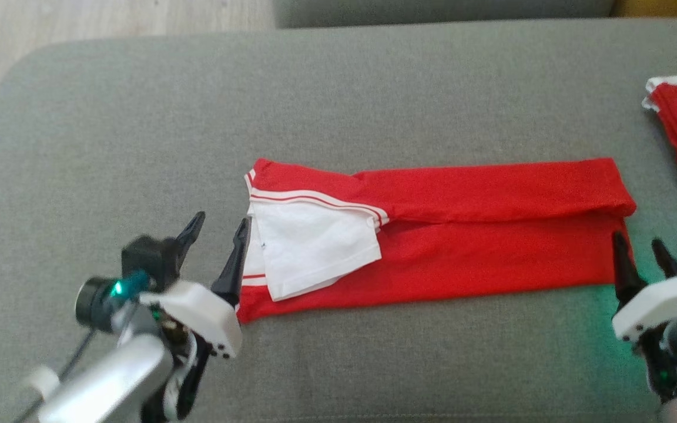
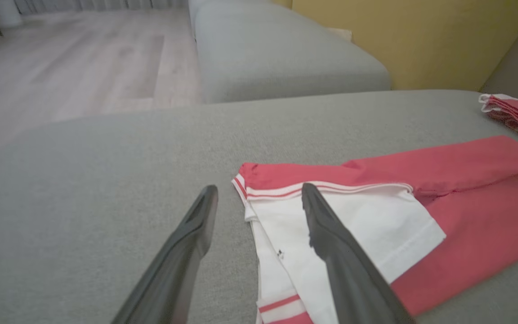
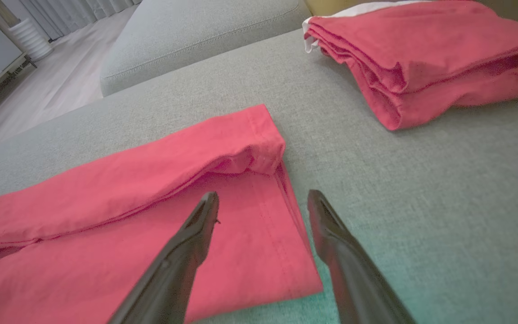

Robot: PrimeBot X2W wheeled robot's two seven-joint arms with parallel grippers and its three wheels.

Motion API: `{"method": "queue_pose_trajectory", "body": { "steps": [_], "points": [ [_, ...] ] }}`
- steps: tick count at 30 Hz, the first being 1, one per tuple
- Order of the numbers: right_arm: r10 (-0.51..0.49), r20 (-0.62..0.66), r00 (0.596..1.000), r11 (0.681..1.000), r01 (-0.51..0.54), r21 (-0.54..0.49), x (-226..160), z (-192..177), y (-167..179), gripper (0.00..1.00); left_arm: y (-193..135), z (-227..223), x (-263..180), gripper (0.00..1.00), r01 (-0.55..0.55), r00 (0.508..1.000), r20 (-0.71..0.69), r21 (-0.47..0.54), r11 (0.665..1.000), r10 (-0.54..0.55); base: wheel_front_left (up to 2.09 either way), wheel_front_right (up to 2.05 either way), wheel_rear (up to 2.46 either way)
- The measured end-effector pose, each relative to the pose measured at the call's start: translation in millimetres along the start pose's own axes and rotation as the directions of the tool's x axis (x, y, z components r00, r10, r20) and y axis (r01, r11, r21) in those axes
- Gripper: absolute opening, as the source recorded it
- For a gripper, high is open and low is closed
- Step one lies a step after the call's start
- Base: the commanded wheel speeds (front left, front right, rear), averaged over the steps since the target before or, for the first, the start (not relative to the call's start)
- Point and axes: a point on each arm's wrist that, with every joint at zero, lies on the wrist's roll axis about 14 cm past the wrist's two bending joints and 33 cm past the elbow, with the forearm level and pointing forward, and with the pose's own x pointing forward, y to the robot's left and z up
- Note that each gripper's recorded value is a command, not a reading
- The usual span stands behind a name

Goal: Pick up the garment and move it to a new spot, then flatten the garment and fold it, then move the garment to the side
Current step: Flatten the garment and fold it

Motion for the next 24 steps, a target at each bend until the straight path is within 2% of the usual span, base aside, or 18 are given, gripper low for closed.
{"method": "queue_pose_trajectory", "body": {
  "steps": [2,5,10,14,20,24],
  "points": [
    [-0.005,-0.002,1.0,1.0,0.005,0.019,-6,-5,0,1.0,2,10,-10,1.0,-0.058,0.996,0.067,0.028,0.998,0.056,0.0,0.0,0.0],
    [-0.014,0.006,1.0,0.999,0.014,0.04,-12,-6,-1,1.0,3,12,-30,1.0,-0.127,0.985,0.119,0.004,0.992,0.125,0.0,0.0,0.0],
    [-0.033,0.012,0.999,0.999,0.033,0.04,-8,-6,-4,1.0,2,-1,-63,1.0,-0.208,0.969,0.133,-0.032,0.978,0.21,0.0,0.0,0.0],
    [-0.062,0.005,0.998,0.997,0.062,0.049,4,-1,-8,1.0,-7,-1,-74,1.0,-0.209,0.965,0.158,-0.031,0.977,0.211,0.0,0.0,0.0],
    [-0.086,0.006,0.996,0.996,0.086,-0.005,36,23,-6,1.0,-9,4,-76,1.0,-0.21,0.958,0.192,-0.041,0.977,0.214,0.0,0.0,0.0],
    [-0.122,-0.064,0.991,0.992,0.119,-0.043,51,16,-13,1.0,-3,-1,-73,1.0,-0.22,0.959,0.176,-0.035,0.975,0.222,0.0,0.0,0.0]
  ]
}}
